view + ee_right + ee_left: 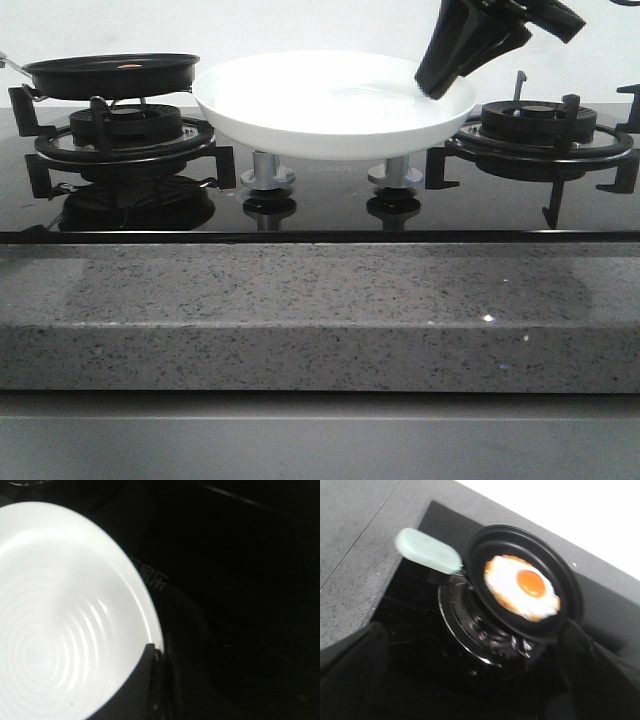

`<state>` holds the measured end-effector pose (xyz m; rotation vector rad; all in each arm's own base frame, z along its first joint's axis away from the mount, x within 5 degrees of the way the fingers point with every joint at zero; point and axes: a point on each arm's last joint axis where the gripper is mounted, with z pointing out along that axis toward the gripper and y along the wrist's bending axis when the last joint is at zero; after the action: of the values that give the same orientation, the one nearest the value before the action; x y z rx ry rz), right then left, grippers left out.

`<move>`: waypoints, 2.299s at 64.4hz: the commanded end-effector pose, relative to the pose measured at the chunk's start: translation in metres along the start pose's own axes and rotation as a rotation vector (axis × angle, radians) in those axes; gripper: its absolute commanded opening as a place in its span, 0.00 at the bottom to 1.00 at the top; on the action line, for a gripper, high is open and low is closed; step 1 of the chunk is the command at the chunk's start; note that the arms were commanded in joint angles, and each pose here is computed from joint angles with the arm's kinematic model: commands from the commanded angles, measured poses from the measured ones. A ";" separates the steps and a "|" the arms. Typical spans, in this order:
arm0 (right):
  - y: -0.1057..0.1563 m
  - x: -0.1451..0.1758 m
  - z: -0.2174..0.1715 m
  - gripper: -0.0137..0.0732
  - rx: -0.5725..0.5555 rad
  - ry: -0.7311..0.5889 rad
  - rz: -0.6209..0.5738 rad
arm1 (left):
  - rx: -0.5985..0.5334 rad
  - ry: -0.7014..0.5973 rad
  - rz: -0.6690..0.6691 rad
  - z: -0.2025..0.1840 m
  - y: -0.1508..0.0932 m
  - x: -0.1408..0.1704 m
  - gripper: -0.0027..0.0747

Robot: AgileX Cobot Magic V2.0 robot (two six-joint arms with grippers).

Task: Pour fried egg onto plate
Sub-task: 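Grasp the mint-green pan handle with the left gripper, then lift the pan with the left gripper and tip the egg onto the plate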

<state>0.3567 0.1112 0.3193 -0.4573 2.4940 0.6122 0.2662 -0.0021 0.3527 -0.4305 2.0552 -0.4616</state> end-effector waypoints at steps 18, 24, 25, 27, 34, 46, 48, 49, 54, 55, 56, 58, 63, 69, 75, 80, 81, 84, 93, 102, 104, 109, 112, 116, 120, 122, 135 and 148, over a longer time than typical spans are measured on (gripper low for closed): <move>0.013 -0.010 -0.027 0.08 -0.021 -0.112 -0.012 | 0.157 0.069 -0.295 0.056 0.032 -0.045 0.79; 0.013 -0.010 -0.027 0.08 -0.021 -0.112 -0.012 | 0.219 0.107 -0.360 0.071 0.038 -0.052 0.77; 0.013 -0.010 -0.027 0.08 -0.021 -0.112 -0.012 | 0.222 0.116 -0.371 0.075 0.040 -0.052 0.77; 0.013 -0.010 -0.027 0.08 -0.021 -0.112 -0.012 | 0.235 0.123 -0.387 0.079 0.042 -0.054 0.76; 0.013 -0.010 -0.027 0.08 -0.021 -0.112 -0.012 | 0.261 0.168 -0.402 0.097 0.045 -0.058 0.75; 0.013 -0.010 -0.027 0.08 -0.021 -0.112 -0.012 | 0.304 0.197 -0.437 0.117 0.048 -0.064 0.70; 0.013 -0.010 -0.027 0.08 -0.021 -0.112 -0.012 | 0.310 0.197 -0.436 0.118 0.048 -0.066 0.69; 0.013 -0.010 -0.027 0.08 -0.021 -0.112 -0.012 | 0.308 0.199 -0.437 0.119 0.049 -0.066 0.68; 0.013 -0.010 -0.027 0.08 -0.021 -0.112 -0.012 | 0.320 0.206 -0.437 0.122 0.048 -0.067 0.64; 0.013 -0.010 -0.027 0.08 -0.021 -0.112 -0.012 | 0.321 0.208 -0.437 0.123 0.048 -0.068 0.63; 0.013 -0.010 -0.027 0.08 -0.021 -0.112 -0.012 | 0.326 0.212 -0.435 0.122 0.047 -0.068 0.62; 0.013 -0.010 -0.027 0.08 -0.021 -0.112 -0.012 | 0.326 0.214 -0.436 0.123 0.048 -0.067 0.60; 0.013 -0.010 -0.027 0.08 -0.021 -0.112 -0.012 | 0.333 0.212 -0.442 0.122 0.047 -0.068 0.51; 0.013 -0.010 -0.027 0.08 -0.021 -0.112 -0.012 | 0.339 0.215 -0.445 0.122 0.046 -0.068 0.40; 0.013 -0.010 -0.027 0.08 -0.021 -0.112 -0.012 | 0.341 0.218 -0.445 0.122 0.046 -0.068 0.25; 0.013 -0.010 -0.027 0.08 -0.021 -0.112 -0.012 | 0.345 0.224 -0.444 0.122 0.046 -0.067 0.15; 0.013 -0.010 -0.027 0.08 -0.021 -0.112 -0.012 | 0.346 0.226 -0.444 0.122 0.046 -0.067 0.13; 0.013 -0.010 -0.027 0.08 -0.021 -0.112 -0.012 | 0.347 0.228 -0.444 0.122 0.046 -0.067 0.07; 0.013 -0.010 -0.027 0.08 -0.021 -0.112 -0.012 | 0.351 0.228 -0.445 0.121 0.045 -0.068 0.01; 0.013 -0.010 -0.027 0.08 -0.021 -0.112 -0.012 | 0.390 0.214 -0.390 0.112 0.038 -0.075 0.01; 0.013 -0.010 -0.027 0.08 -0.021 -0.112 -0.012 | 0.404 0.211 -0.374 0.109 0.034 -0.079 0.01; 0.013 -0.010 -0.027 0.08 -0.021 -0.112 -0.012 | 0.440 0.193 -0.335 0.099 0.025 -0.087 0.01; 0.013 -0.010 -0.027 0.08 -0.021 -0.112 -0.012 | 0.454 0.174 -0.316 0.092 0.019 -0.092 0.01; 0.013 -0.010 -0.027 0.08 -0.021 -0.112 -0.012 | 0.469 0.155 -0.296 0.083 0.013 -0.097 0.01; 0.013 -0.010 -0.027 0.08 -0.021 -0.112 -0.012 | 0.483 0.126 -0.257 0.071 0.005 -0.102 0.01; 0.013 -0.010 -0.027 0.08 -0.021 -0.112 -0.012 | 0.488 0.120 -0.246 0.067 0.003 -0.103 0.01; 0.013 -0.010 -0.027 0.08 -0.021 -0.112 -0.012 | 0.544 0.095 -0.155 0.039 -0.020 -0.104 0.01; 0.013 -0.010 -0.027 0.08 -0.021 -0.112 -0.012 | 0.611 0.080 0.026 0.014 -0.072 -0.088 0.01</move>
<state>0.3567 0.1113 0.3193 -0.4597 2.4927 0.6130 0.3543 0.0009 0.3998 -0.1121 2.0198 -1.0195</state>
